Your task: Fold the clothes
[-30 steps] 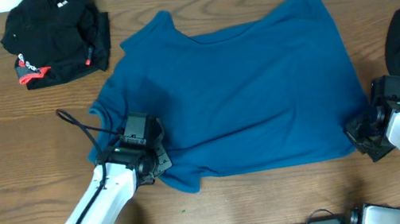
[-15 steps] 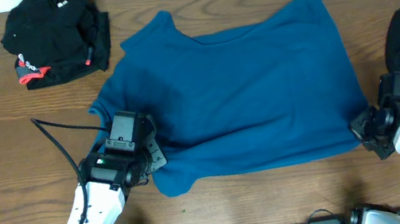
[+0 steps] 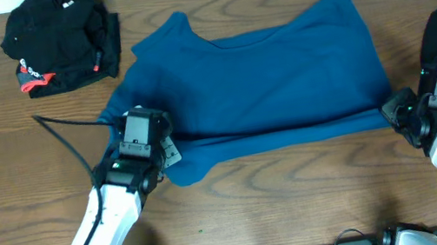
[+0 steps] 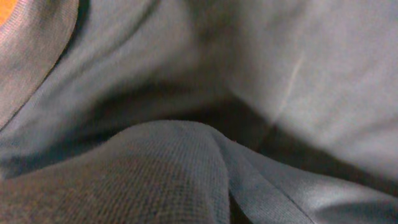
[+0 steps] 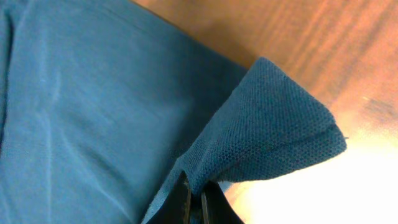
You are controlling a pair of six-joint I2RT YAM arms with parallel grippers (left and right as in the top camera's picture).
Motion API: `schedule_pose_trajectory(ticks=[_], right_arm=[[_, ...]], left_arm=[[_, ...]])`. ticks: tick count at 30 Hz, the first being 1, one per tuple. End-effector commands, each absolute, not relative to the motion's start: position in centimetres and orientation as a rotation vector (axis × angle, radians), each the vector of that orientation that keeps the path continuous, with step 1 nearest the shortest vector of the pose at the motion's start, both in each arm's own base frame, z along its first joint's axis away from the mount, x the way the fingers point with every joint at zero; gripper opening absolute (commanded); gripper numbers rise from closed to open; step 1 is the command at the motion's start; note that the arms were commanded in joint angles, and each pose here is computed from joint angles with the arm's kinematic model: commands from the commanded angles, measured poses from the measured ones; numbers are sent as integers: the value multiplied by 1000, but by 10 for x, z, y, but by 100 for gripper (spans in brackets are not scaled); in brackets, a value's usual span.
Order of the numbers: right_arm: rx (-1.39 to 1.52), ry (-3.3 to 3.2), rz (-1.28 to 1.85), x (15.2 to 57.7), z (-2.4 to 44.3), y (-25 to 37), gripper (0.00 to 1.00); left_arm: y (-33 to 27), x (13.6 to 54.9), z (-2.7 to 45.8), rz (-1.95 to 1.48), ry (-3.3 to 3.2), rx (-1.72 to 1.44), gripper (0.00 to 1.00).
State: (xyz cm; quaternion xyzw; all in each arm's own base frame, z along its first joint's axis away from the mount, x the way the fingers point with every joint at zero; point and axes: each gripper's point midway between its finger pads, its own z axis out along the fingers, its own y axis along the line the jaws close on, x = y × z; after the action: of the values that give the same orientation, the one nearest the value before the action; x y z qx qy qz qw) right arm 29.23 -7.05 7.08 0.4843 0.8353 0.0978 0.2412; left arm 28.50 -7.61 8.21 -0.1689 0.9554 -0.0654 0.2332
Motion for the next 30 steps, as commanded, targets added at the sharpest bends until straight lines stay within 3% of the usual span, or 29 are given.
schedule_pose_trajectory(ticks=[1, 13, 17, 18, 20, 21, 26, 30], right_arm=[[1289, 2275, 293, 309, 72, -64, 4], [1016, 2173, 408, 388, 70, -26, 3], [1012, 2213, 340, 391, 47, -21, 14], [1012, 2224, 302, 389, 41, -23, 18], [982, 2245, 245, 388, 35, -28, 39], [951, 2256, 222, 387, 35, -29, 45], [778, 2267, 222, 393, 57, -24, 63], [558, 2228, 375, 399, 104, 5, 76]], left_arm=[[-67, 299, 77, -98, 2601, -484, 6], [-67, 331, 63, -38, 2535, -435, 8], [-67, 334, 64, -28, 2530, -402, 24], [-67, 334, 64, -23, 2531, -382, 33], [-62, 335, 65, 19, 2526, -357, 60], [-59, 335, 66, 47, 2519, -356, 67], [-54, 329, 69, 83, 2529, -338, 80], [-51, 319, 88, 72, 2511, -340, 88]])
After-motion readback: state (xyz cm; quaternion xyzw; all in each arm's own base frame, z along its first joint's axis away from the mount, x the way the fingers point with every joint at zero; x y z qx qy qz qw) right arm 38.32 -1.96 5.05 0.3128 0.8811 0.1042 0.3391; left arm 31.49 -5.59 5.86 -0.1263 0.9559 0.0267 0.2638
